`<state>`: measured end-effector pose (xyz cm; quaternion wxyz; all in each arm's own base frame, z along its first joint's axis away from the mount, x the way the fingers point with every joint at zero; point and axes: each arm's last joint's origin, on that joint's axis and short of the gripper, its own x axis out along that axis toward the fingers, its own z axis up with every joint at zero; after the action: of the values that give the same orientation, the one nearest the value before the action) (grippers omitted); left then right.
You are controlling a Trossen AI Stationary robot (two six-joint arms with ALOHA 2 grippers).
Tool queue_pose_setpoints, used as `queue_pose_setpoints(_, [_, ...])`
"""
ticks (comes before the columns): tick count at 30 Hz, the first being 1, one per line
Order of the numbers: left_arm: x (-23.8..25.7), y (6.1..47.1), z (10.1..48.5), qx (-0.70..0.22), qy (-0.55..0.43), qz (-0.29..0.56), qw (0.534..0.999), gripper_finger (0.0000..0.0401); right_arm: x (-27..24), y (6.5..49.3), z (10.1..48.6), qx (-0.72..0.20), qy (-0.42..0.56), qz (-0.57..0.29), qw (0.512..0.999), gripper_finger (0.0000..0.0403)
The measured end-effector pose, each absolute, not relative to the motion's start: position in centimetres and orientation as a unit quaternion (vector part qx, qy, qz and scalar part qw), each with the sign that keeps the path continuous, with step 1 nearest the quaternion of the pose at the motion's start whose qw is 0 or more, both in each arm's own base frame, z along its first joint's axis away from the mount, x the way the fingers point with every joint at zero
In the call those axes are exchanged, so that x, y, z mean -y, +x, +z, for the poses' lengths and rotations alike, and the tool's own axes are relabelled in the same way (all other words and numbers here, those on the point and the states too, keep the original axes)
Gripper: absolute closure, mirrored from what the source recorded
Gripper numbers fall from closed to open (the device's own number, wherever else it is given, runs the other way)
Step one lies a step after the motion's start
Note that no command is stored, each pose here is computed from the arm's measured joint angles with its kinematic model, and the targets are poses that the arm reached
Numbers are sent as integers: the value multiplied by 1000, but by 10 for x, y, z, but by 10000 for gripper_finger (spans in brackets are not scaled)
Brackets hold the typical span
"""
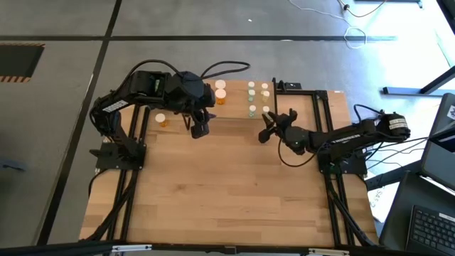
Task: Pick and place medicine bottles onto shelf by color
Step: Put the yellow medicine bottle on the shelf, aligned with the other yellow medicine bottle
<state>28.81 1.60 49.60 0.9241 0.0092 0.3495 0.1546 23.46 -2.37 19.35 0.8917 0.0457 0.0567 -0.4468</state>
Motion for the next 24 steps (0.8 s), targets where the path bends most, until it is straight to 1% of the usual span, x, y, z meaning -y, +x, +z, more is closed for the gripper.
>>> queue_pose_setpoints(14, [-16, 288, 496, -350, 9, 155, 924, 244, 24, 236, 188, -71, 33, -459, 885, 293])
queue_pose_setpoints(24, [-16, 288, 496, -350, 9, 155, 924, 244, 25, 241, 179, -67, 56, -470, 878, 293])
